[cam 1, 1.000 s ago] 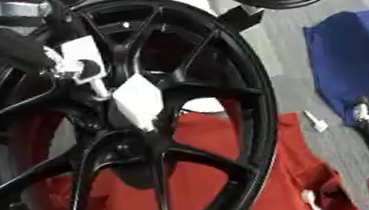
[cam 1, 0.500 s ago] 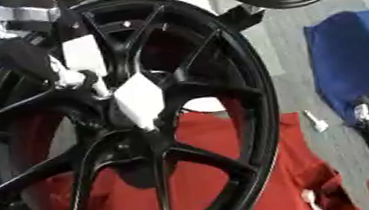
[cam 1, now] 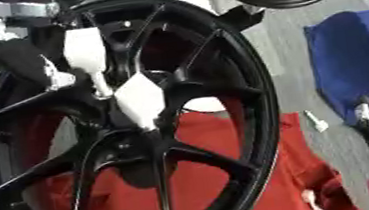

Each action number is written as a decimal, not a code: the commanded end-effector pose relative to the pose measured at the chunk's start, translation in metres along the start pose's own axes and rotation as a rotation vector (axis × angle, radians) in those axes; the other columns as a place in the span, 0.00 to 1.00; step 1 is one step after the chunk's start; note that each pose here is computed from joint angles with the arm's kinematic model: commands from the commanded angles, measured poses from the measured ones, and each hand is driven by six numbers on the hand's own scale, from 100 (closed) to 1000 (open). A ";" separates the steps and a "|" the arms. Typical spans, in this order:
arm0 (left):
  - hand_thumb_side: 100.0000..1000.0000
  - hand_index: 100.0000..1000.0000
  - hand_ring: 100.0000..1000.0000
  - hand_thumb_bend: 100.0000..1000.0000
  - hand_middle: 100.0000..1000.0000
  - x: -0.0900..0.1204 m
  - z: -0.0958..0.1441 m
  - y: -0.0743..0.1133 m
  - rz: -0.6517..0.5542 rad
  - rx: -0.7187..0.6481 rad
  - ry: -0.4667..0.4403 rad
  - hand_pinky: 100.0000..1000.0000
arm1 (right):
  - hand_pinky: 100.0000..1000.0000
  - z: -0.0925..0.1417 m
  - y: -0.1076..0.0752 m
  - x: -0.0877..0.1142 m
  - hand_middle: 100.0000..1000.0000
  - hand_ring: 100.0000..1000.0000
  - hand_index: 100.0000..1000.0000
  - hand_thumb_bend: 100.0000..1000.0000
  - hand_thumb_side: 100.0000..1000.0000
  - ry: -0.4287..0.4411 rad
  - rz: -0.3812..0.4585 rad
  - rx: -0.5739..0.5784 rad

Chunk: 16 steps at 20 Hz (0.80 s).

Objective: Pull the pin out of the wheel hub.

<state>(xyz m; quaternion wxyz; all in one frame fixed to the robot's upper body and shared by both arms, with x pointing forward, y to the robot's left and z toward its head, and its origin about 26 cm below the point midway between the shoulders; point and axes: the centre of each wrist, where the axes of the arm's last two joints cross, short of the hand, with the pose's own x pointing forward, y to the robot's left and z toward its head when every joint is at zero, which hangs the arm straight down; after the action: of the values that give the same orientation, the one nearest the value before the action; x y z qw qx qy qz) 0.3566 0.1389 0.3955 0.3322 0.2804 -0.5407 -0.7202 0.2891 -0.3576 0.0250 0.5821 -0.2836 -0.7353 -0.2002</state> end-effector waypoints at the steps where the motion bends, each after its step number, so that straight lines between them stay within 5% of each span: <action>1: 0.26 0.43 0.37 0.00 0.19 0.006 0.028 0.019 0.079 0.065 0.005 0.48 | 0.65 -0.004 -0.004 0.006 0.66 0.83 0.84 0.17 0.52 -0.021 0.003 -0.006; 9: 0.23 0.40 0.31 0.00 0.13 -0.001 0.082 0.051 0.211 0.367 0.026 0.44 | 0.65 -0.005 -0.008 0.005 0.66 0.83 0.84 0.17 0.53 -0.017 0.014 -0.020; 13: 0.19 0.39 0.30 0.00 0.12 -0.039 0.109 0.062 0.320 0.586 0.106 0.43 | 0.65 -0.006 -0.011 0.005 0.66 0.83 0.84 0.17 0.53 -0.019 0.019 -0.031; 16: 0.18 0.39 0.30 0.00 0.12 -0.084 0.125 0.057 0.396 0.737 0.245 0.42 | 0.65 -0.008 -0.013 0.005 0.66 0.83 0.84 0.17 0.53 -0.019 0.021 -0.038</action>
<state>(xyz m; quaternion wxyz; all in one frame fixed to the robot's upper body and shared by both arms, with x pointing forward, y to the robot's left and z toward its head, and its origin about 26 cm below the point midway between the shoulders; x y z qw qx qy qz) 0.3312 0.2432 0.4695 0.4064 0.3249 -0.7484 -0.4113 0.2861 -0.3624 0.0243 0.5819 -0.2951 -0.7289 -0.2075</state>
